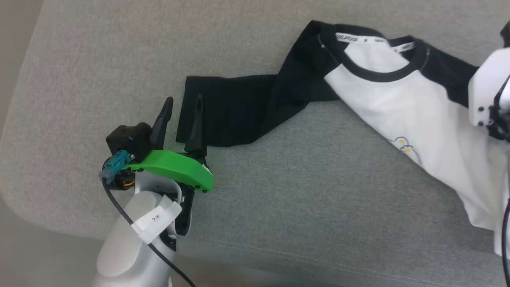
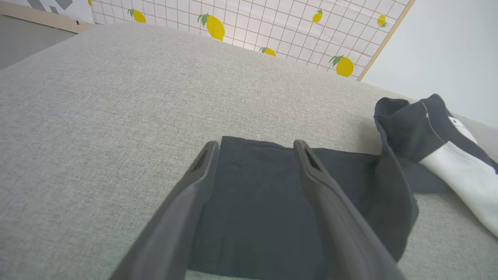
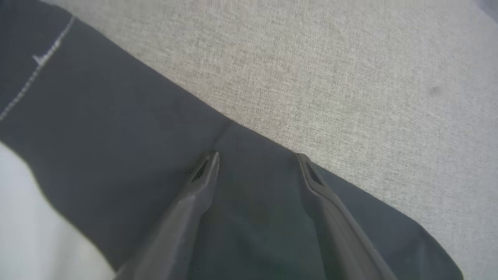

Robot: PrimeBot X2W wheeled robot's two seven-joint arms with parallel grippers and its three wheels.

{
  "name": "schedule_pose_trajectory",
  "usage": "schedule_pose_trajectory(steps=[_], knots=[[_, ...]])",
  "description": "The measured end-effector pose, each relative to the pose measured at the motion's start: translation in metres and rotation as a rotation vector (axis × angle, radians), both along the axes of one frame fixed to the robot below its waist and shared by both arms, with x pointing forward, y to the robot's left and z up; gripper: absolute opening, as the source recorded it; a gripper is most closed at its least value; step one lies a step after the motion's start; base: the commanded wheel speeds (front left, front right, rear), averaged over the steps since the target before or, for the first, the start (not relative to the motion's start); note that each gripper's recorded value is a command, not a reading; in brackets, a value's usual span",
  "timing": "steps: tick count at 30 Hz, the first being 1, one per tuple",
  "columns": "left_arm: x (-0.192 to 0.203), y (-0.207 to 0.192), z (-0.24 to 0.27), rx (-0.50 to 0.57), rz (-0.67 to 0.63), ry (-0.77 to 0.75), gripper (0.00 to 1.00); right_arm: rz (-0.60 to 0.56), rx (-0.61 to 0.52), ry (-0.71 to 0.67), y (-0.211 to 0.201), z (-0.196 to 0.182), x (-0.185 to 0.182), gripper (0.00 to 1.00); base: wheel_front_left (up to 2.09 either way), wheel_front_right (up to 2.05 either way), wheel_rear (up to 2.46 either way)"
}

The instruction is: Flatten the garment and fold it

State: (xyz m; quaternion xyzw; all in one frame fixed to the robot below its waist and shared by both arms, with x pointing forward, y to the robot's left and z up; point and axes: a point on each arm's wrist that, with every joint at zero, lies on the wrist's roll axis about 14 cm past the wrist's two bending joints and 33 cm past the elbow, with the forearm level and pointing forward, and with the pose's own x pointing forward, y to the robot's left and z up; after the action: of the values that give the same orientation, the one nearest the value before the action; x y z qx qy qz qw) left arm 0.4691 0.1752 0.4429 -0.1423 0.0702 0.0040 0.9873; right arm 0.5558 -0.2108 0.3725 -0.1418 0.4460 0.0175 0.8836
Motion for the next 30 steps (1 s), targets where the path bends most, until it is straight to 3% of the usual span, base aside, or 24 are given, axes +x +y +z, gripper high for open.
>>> schedule_pose_trajectory(steps=[4, 5, 6, 7, 8, 12, 16, 19, 23, 24, 25, 30], knots=[[-0.001, 0.005, -0.011, 0.006, 0.012, 0.026, 1.0, -0.002, 0.027, 0.022, 0.006, -0.01, 0.007, 1.0, 0.0, 0.0, 0.0], [-0.002, 0.006, -0.013, 0.006, 0.014, 0.032, 1.0, -0.01, 0.04, 0.03, 0.006, -0.012, 0.007, 0.86, 0.0, 0.0, 0.0], [-0.002, 0.006, -0.014, 0.007, 0.015, 0.036, 1.0, -0.017, 0.052, 0.033, 0.007, -0.012, 0.008, 0.29, 0.0, 0.0, 0.0], [-0.002, 0.006, -0.015, 0.005, 0.015, 0.038, 1.0, -0.026, 0.065, 0.03, 0.006, -0.011, 0.008, 0.02, 0.0, 0.0, 0.0], [-0.002, 0.005, -0.016, 0.005, 0.014, 0.04, 1.0, -0.035, 0.073, 0.023, 0.004, -0.009, 0.01, 0.0, 0.0, 0.0, 0.0], [-0.001, 0.004, -0.016, 0.004, 0.011, 0.039, 1.0, -0.092, 0.115, -0.023, -0.009, 0.001, 0.014, 0.0, 0.0, 0.0, 0.0], [-0.002, 0.003, -0.012, 0.004, 0.009, 0.03, 1.0, -0.225, 0.102, -0.097, -0.063, 0.023, 0.012, 0.0, 0.0, 0.0, 0.0], [-0.003, 0.002, -0.008, 0.004, 0.007, 0.02, 1.0, -0.343, 0.04, -0.139, -0.115, 0.04, -0.004, 0.0, 0.0, 0.0, 0.0], [-0.004, 0.003, -0.002, 0.0, 0.007, 0.009, 1.0, -0.417, 0.031, -0.138, -0.132, 0.042, -0.028, 0.0, 0.0, 0.0, 0.0], [-0.004, 0.002, -0.002, 0.002, 0.003, 0.009, 1.0, -0.422, 0.045, -0.151, -0.129, 0.042, -0.031, 0.29, 0.0, 0.0, 0.0], [-0.005, 0.002, -0.001, 0.003, 0.0, 0.008, 1.0, -0.424, 0.061, -0.167, -0.125, 0.044, -0.033, 1.0, 0.0, 0.0, 0.0], [-0.009, -0.007, 0.007, -0.001, -0.028, 0.006, 1.0, -0.404, 0.178, -0.422, -0.107, 0.086, -0.024, 1.0, 0.0, 0.0, 0.0]])
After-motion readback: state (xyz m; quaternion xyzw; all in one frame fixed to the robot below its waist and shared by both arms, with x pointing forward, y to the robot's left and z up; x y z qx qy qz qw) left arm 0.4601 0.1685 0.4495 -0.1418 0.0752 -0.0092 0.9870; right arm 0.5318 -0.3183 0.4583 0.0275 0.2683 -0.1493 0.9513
